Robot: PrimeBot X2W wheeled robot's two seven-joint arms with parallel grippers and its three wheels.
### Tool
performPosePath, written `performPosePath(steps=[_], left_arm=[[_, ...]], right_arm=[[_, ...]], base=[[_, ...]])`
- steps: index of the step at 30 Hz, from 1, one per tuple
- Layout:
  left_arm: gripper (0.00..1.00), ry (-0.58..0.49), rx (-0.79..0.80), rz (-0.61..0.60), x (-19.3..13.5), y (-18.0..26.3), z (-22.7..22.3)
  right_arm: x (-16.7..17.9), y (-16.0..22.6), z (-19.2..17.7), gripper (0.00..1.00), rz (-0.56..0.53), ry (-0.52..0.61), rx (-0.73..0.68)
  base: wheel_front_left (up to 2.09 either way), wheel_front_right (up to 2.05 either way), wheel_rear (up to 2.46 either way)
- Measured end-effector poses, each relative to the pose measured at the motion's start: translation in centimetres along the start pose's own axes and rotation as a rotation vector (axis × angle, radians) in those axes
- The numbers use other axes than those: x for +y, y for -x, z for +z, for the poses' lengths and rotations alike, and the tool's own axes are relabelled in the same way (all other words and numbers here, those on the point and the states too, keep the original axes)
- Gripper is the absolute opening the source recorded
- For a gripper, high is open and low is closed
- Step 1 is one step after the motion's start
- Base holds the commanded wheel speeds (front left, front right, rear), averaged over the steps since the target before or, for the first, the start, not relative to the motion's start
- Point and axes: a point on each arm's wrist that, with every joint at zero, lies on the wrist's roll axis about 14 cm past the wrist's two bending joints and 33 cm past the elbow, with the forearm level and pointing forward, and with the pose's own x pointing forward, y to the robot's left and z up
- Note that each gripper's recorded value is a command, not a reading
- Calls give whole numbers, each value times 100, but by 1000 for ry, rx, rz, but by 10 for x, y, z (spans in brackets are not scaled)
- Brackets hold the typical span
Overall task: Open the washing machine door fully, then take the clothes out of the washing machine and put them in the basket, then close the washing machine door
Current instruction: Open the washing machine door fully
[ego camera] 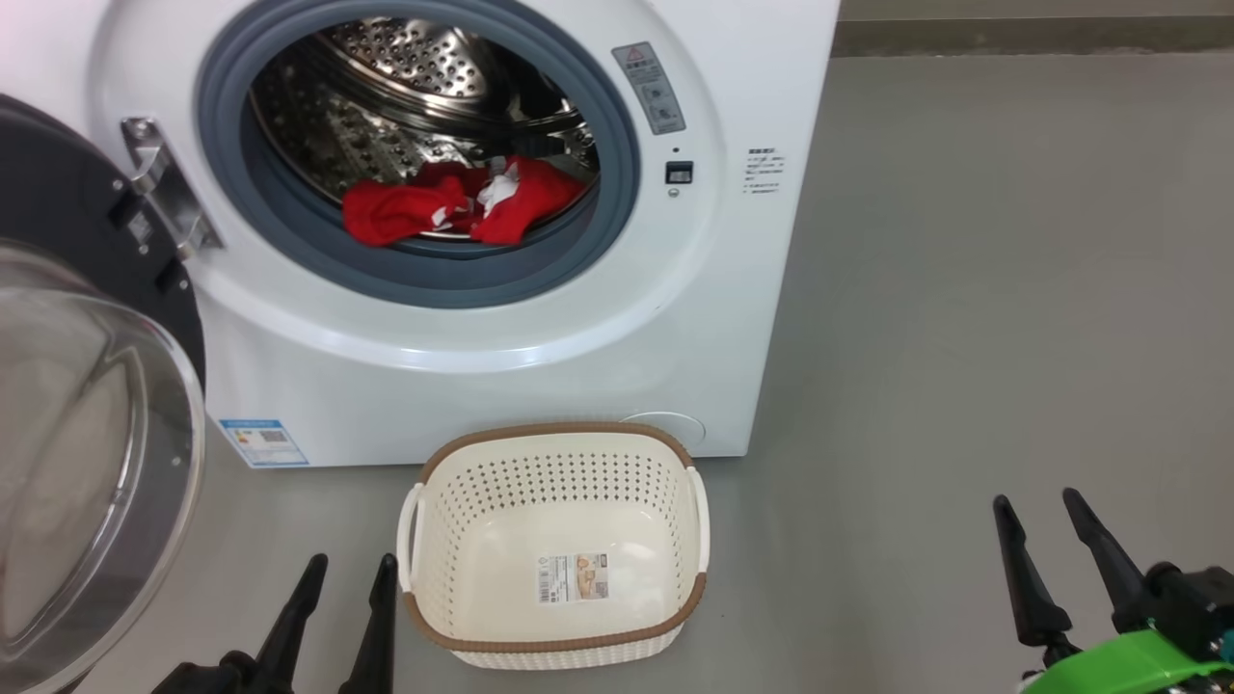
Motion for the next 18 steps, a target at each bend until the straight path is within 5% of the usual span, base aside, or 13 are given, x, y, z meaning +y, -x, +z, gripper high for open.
performPosePath(steps=[18], left_arm=[[100, 0, 7, -20, -6, -5, -2]], right_arm=[[-20, 11, -2, 100, -65, -3, 6]], base=[[0, 0, 0]])
